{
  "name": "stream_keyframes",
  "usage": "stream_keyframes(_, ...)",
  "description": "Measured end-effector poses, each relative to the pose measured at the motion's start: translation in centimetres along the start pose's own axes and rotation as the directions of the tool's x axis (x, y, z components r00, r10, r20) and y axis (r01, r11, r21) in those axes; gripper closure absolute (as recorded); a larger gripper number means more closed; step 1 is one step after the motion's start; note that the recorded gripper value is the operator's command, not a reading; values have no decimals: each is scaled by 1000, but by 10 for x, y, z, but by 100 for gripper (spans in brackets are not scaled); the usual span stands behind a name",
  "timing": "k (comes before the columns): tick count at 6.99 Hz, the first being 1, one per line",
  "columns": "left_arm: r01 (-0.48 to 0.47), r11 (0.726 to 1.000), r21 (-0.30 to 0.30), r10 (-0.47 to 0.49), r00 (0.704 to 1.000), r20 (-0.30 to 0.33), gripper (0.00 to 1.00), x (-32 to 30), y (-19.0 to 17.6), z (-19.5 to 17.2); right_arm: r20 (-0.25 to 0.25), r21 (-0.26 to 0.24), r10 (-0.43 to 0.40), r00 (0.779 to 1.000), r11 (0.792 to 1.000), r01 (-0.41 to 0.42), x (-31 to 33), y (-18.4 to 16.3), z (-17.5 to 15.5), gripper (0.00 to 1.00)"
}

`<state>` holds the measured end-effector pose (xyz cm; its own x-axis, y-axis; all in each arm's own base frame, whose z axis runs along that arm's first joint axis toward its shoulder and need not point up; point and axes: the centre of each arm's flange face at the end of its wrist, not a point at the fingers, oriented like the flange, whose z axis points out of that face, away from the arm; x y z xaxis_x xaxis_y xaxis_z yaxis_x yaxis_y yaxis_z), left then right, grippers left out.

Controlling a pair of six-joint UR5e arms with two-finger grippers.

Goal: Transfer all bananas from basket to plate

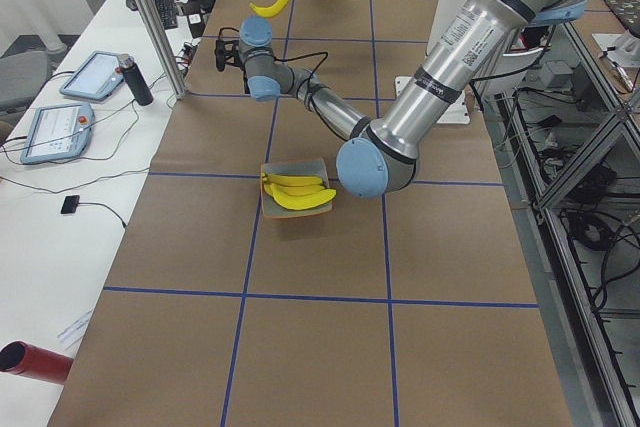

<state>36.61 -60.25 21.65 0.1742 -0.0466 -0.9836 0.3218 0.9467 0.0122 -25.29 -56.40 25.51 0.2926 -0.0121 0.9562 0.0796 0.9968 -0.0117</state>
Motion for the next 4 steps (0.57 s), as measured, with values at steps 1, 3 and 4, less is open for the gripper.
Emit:
stream_keyframes(1,10,1000,16,-9,998,-58,0,14,30,20,-6,28,12,1000,1000,-12,-28,16,32,100)
stream_keyframes(3,72,997,28,-67,985,-160,0,39,79,44,14,84,30,999,996,-31,-69,41,77,100)
stream_keyframes(4,90,996,15,-85,978,-190,0,52,91,48,34,111,37,999,993,-40,-82,49,91,100)
